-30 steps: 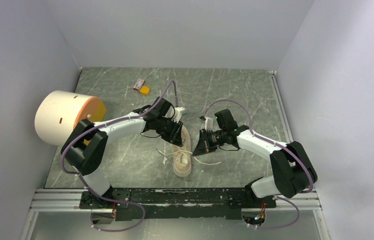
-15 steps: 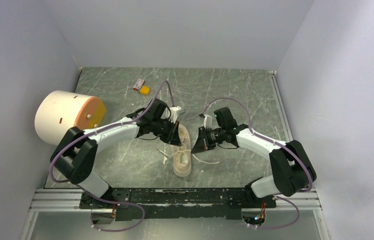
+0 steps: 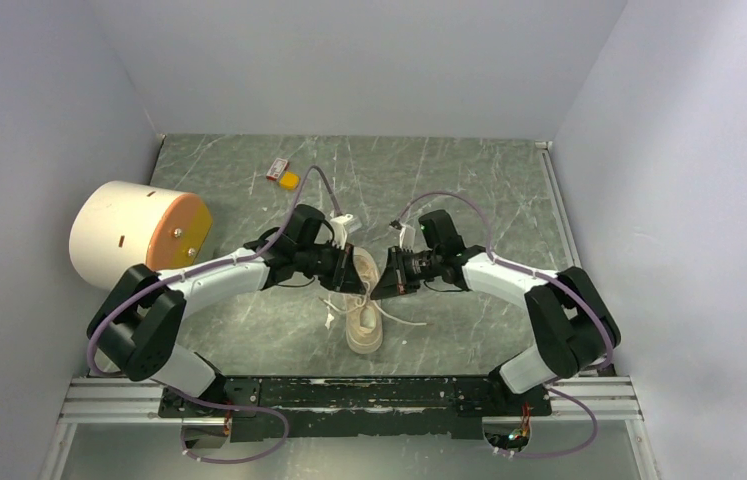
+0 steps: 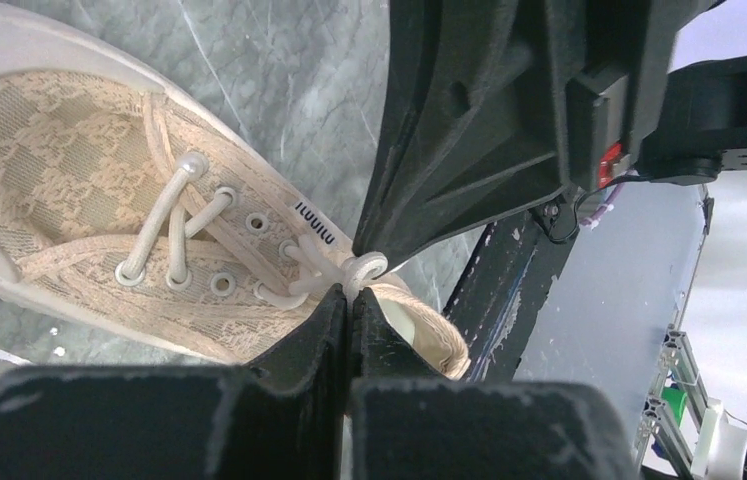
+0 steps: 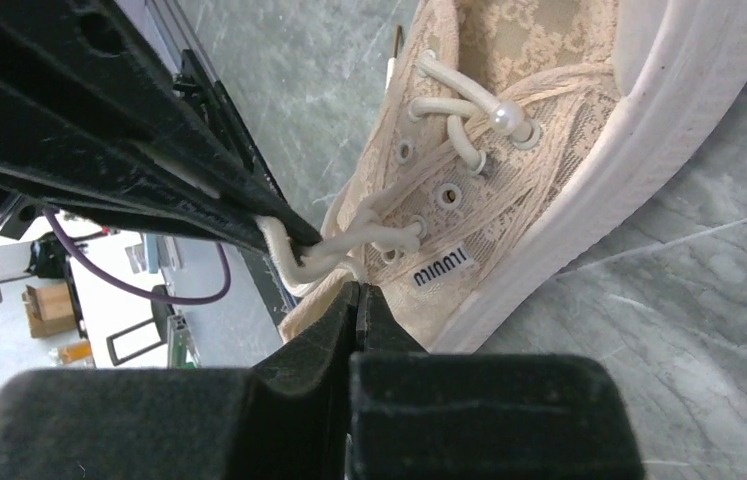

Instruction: Tie the shoes

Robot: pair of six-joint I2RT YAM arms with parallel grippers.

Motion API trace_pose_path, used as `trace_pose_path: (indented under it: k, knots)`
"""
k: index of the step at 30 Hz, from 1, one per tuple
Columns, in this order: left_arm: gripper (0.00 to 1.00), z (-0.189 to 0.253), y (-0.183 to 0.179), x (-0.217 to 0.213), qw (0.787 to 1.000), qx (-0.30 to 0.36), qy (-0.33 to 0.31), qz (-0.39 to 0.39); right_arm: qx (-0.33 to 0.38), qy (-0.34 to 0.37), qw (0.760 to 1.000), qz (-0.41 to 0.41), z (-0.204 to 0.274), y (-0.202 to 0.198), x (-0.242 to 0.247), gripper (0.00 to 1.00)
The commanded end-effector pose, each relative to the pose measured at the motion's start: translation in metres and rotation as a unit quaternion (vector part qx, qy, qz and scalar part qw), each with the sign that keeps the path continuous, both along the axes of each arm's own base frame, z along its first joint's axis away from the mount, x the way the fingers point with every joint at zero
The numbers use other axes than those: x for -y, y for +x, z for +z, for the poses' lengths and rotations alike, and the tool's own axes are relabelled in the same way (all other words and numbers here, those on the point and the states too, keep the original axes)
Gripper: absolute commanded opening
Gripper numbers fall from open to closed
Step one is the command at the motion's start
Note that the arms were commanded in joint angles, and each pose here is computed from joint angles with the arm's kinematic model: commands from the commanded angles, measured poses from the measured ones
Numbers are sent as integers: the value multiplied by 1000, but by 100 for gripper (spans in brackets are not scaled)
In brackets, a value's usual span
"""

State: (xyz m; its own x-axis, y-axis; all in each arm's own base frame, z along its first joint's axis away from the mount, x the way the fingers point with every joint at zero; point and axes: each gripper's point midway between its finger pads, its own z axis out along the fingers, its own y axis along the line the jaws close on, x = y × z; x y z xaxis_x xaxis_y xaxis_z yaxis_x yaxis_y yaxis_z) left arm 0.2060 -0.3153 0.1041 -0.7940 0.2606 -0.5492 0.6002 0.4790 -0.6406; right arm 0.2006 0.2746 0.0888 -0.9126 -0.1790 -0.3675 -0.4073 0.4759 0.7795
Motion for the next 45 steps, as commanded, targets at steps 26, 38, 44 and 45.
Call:
trace_pose_path:
  k: [26, 38, 44, 45]
  knots:
    - [24, -3, 5, -4, 1000, 25, 15, 10, -33, -6, 999, -41, -5, 14, -18, 0]
    - [49, -18, 8, -1, 999, 25, 21, 2, -36, -7, 998, -42, -9, 15, -19, 0]
    - [41, -27, 9, -3, 999, 26, 34, -4, -34, -3, 999, -41, -6, 15, -19, 0]
    - [39, -29, 9, -4, 999, 27, 37, -3, -34, -2, 999, -40, -6, 15, -19, 0]
